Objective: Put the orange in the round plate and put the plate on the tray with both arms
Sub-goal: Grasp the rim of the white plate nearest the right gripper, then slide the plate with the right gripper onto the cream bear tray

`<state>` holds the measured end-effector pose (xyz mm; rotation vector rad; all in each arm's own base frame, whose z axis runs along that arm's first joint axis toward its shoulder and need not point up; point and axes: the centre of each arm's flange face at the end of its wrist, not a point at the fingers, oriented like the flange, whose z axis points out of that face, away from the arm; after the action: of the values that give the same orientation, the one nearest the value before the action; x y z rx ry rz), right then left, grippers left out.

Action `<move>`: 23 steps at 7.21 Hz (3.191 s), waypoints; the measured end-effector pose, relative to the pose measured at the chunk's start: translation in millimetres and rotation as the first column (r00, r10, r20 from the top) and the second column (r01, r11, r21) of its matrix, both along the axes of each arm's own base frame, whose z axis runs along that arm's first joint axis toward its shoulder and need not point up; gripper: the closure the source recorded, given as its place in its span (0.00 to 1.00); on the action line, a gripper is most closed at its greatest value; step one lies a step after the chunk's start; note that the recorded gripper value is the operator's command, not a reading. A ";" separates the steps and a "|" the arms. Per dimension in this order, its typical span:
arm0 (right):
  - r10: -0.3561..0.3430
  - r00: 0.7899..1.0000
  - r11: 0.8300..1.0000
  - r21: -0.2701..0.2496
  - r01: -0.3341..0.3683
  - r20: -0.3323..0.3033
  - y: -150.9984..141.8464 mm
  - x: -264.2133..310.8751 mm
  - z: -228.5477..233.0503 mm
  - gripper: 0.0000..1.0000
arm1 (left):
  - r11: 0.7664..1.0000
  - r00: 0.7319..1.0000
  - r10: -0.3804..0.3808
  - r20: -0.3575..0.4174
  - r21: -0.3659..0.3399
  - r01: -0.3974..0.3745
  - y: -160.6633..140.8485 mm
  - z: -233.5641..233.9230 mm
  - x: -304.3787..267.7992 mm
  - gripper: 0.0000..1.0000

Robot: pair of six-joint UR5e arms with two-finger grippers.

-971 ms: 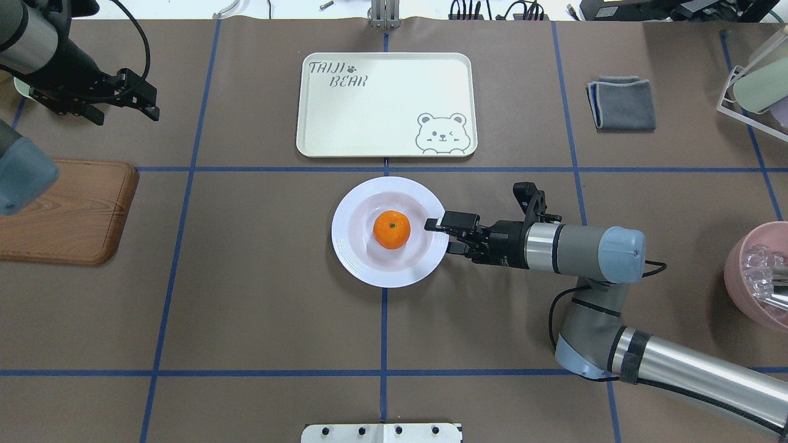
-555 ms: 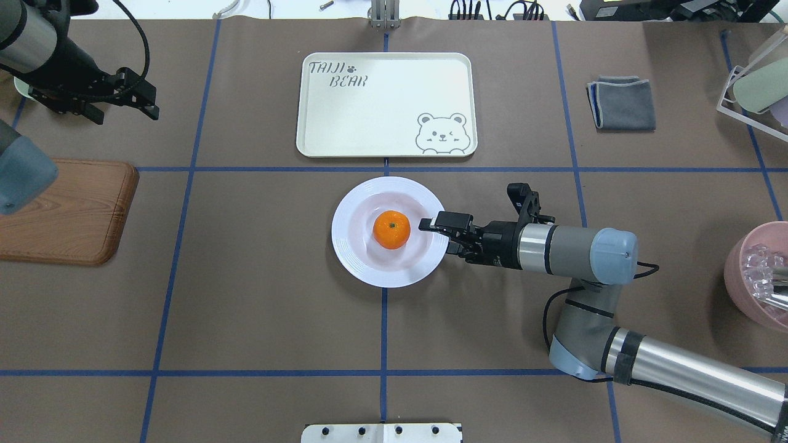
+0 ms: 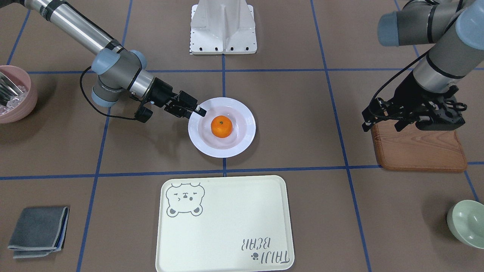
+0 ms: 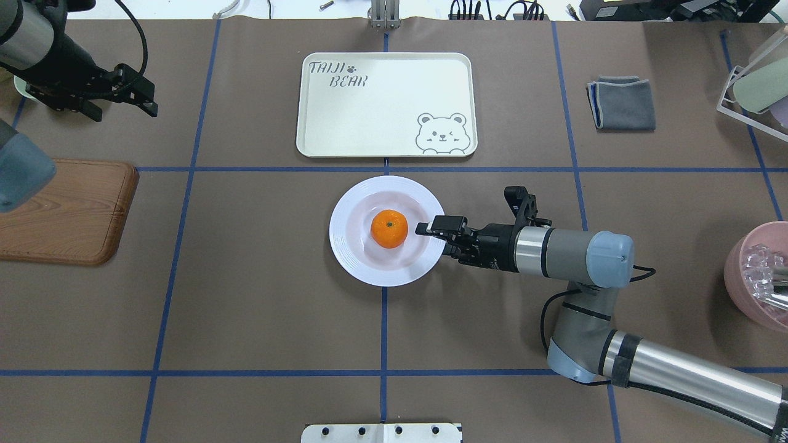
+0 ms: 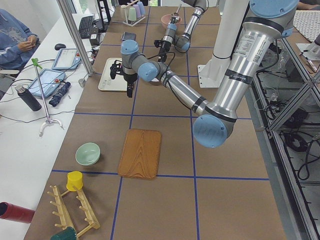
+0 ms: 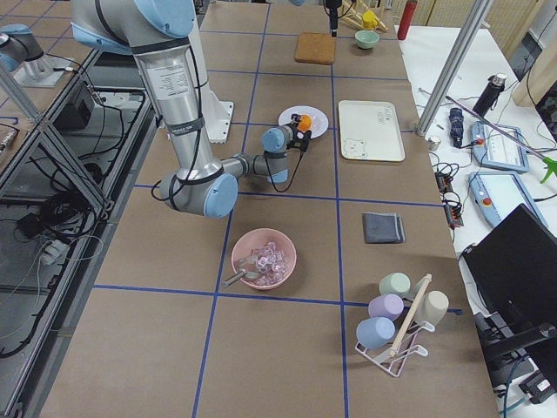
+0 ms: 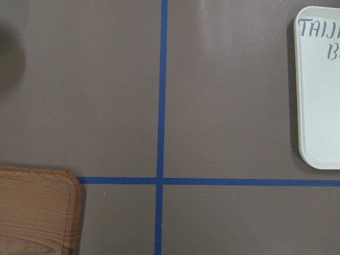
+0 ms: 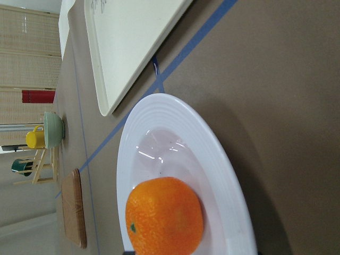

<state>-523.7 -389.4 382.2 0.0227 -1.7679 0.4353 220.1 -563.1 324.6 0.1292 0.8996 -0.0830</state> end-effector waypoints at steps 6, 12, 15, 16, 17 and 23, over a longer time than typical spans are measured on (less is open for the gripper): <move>-0.005 1.000 1.000 -0.025 0.006 0.018 0.5 0.5 -2.7 1.00 | 1.000 1.000 -0.007 -0.005 0.007 0.007 0.6 -3.4 -5.8 0.02; 0.045 0.987 0.999 -0.037 -0.040 0.152 -0.2 18.9 -28.0 1.00 | 1.000 1.000 -0.006 -0.014 0.005 0.006 1.0 -5.7 -9.1 0.02; 0.154 0.961 0.986 -0.100 -0.134 0.232 -23.1 30.6 -44.8 1.00 | 1.000 1.000 -0.010 -0.015 0.004 0.010 0.1 -5.8 -11.7 0.02; 0.198 0.953 0.977 -0.129 -0.172 0.229 -43.9 34.9 -50.5 1.00 | 1.000 1.000 -0.011 -0.016 0.005 0.012 0.2 -7.9 -13.0 0.02; 0.245 0.948 0.963 -0.159 -0.215 0.203 -64.2 34.8 -55.3 1.00 | 1.000 1.000 -0.013 -0.014 0.001 0.013 1.8 -12.9 -14.9 0.02; 0.449 0.893 0.811 -0.403 -0.424 -0.037 -147.0 -24.6 -64.1 1.00 | 1.000 1.000 -0.017 -0.008 -0.007 0.017 9.2 -28.6 -21.1 0.02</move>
<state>-548.4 -536.4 318.1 0.1297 -1.6952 1.1450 199.0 -553.9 296.0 0.1302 0.9067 -0.1028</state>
